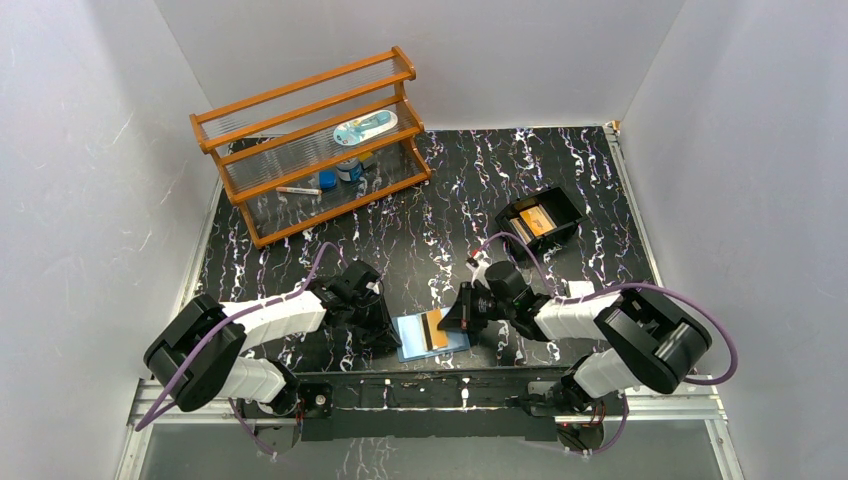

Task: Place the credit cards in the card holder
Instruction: Insert the credit card into the card holder.

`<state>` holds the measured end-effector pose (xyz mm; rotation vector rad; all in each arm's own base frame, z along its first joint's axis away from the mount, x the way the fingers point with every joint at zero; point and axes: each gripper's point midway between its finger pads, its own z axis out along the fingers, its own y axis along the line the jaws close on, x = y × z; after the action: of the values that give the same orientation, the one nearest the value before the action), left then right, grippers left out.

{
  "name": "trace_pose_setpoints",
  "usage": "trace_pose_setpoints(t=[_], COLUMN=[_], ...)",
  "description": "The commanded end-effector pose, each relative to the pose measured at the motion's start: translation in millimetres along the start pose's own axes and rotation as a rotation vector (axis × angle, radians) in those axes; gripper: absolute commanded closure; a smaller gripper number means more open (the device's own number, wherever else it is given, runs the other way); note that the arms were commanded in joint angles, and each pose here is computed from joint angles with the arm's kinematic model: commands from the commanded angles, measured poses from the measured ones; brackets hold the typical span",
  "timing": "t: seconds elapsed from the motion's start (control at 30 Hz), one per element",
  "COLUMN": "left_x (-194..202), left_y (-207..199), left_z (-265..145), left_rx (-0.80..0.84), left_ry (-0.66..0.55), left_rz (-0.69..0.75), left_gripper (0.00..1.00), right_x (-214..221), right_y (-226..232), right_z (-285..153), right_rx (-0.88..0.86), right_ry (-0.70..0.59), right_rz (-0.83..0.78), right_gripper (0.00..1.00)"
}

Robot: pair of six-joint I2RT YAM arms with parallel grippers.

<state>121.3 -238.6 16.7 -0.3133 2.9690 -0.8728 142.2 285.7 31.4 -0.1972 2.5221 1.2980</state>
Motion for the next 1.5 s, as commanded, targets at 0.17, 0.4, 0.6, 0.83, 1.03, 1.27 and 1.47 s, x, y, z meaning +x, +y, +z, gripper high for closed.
trace_pose_setpoints(t=[0.17, 0.4, 0.6, 0.83, 1.03, 1.27, 1.47], left_x=[4.0, 4.2, 2.2, -0.1, 0.3, 0.3, 0.6], left_y=[20.1, 21.7, 18.0, 12.7, 11.7, 9.3, 10.0], left_z=[6.7, 7.1, 6.8, 5.6, 5.3, 5.4, 5.9], left_rx=[-0.072, -0.076, -0.065, -0.054, -0.052, -0.041, -0.039], left_ry=[0.007, 0.006, 0.001, -0.003, 0.000, 0.001, 0.001], left_rz=[-0.017, -0.017, -0.010, -0.002, -0.003, -0.006, -0.006], left_gripper=[0.94, 0.94, 0.94, 0.94, 0.94, 0.94, 0.94], right_x=[11.5, 16.9, 13.2, 11.7, -3.3, -12.7, -9.4], right_y=[-7.6, -8.7, -7.0, -6.5, -15.3, -1.4, 10.3], right_z=[8.5, 9.1, 9.1, 18.3, -3.2, -3.7, 7.3], right_rx=[0.016, 0.015, 0.045, 0.183, 0.337, 0.325, 0.279], right_ry=[0.021, 0.048, 0.083, 0.157, 0.123, 0.111, 0.115], right_rz=[0.042, 0.044, -0.015, -0.082, -0.129, -0.140, -0.152], right_gripper=[1.00, 1.00, 0.98, 0.67, 0.52, 0.49, 0.54])
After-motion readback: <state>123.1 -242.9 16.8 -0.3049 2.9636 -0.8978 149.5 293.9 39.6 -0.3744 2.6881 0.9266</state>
